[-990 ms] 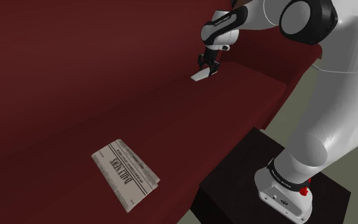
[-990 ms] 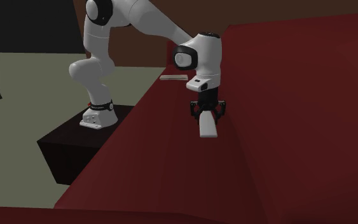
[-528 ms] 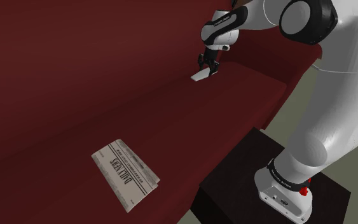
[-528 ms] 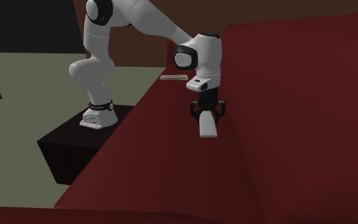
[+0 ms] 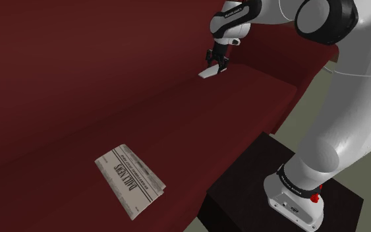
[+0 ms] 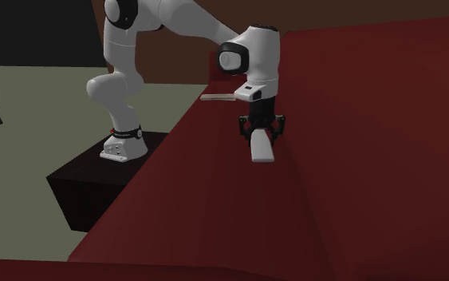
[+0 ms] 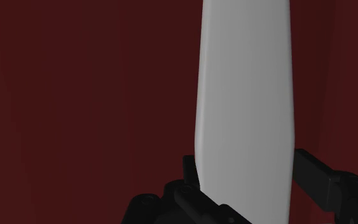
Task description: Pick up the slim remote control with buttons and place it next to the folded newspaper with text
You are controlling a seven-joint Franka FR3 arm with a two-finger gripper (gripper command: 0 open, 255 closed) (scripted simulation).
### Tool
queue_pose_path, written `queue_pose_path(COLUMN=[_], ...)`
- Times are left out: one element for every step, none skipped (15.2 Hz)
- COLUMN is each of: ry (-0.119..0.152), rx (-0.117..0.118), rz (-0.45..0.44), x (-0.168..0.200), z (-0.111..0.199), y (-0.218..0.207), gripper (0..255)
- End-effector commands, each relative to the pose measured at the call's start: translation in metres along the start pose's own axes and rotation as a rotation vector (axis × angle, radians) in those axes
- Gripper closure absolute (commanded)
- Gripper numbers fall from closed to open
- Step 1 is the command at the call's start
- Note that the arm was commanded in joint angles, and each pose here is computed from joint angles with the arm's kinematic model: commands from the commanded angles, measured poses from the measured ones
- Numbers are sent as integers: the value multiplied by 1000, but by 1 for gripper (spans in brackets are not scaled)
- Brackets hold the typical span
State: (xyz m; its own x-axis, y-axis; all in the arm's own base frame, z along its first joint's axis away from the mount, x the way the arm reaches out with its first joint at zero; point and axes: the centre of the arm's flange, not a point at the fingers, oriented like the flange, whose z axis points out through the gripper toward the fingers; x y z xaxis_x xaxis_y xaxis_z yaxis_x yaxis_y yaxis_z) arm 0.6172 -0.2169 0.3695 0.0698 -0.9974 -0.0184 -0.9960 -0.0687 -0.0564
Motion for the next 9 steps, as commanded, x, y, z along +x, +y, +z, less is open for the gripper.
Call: queue_pose_path(ry=[0, 0, 0, 0, 0, 0, 0, 0, 0], rx=[0, 0, 0, 0, 0, 0, 0, 0, 0], rz=[0, 0, 0, 0, 0, 0, 0, 0, 0], x=[0, 0, 0, 0, 0, 0, 0, 0, 0], z=[-10, -15, -21, -26, -31, -36, -42, -47, -52], y=[0, 0, -1, -1, -1, -2, -2, -2, -2], gripper=[255, 255, 255, 255, 255, 255, 255, 255, 255])
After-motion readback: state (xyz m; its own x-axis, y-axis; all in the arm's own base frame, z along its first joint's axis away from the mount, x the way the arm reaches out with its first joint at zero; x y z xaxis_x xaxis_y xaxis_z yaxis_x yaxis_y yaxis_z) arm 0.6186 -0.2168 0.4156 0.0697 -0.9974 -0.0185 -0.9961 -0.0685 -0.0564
